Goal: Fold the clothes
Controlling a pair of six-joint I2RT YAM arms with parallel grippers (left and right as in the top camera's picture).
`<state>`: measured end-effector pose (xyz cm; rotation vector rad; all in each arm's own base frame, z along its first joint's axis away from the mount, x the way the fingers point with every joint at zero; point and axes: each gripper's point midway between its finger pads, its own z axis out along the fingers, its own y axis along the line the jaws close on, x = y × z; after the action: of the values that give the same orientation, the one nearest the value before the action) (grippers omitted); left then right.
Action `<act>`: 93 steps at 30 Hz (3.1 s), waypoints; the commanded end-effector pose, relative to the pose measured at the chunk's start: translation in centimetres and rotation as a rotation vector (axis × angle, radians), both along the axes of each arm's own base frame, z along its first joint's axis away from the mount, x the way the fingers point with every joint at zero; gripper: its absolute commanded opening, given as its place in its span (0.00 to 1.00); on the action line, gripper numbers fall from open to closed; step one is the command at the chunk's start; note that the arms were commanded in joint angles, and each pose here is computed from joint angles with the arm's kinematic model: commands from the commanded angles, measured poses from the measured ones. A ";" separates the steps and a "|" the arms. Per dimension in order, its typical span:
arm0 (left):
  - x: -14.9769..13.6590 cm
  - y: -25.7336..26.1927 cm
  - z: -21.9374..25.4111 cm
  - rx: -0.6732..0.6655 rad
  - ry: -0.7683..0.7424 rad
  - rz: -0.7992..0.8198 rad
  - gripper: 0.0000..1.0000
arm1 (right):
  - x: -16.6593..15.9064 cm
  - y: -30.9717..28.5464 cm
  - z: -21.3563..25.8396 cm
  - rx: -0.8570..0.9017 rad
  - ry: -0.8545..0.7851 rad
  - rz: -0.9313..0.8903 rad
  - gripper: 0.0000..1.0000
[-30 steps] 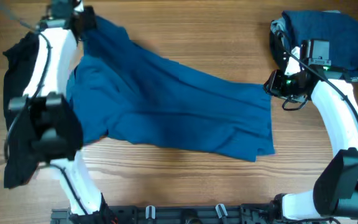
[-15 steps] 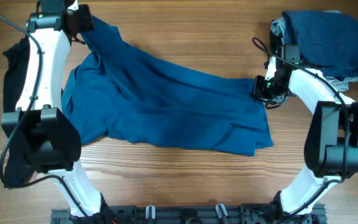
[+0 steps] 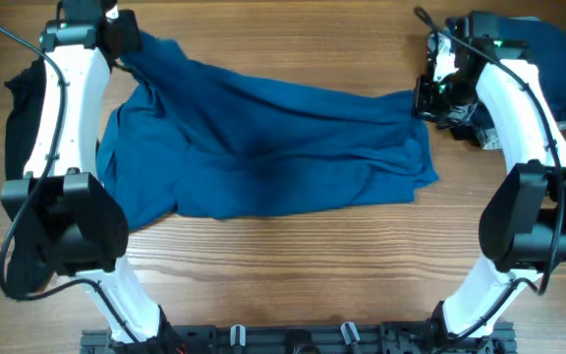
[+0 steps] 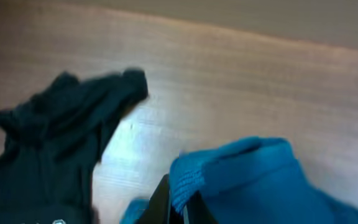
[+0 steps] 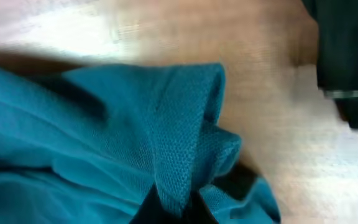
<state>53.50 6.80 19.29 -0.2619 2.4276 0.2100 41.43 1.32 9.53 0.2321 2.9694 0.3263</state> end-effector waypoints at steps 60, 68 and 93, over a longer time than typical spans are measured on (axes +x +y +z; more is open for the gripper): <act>-18.5 -2.8 -9.6 -0.298 0.483 0.192 1.00 | -1.5 -4.1 -2.2 0.046 -0.031 0.108 0.82; -17.5 -2.7 2.7 -0.308 0.043 0.165 1.00 | 0.8 -3.9 -7.0 0.052 -0.049 0.197 0.74; -17.4 -2.7 2.7 -0.307 0.038 0.165 1.00 | 0.3 -8.5 0.4 0.104 -0.076 -0.063 0.04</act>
<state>36.08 3.86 21.42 -0.5765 2.4947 -0.0907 40.67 -7.77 6.42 0.3604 2.9619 0.4424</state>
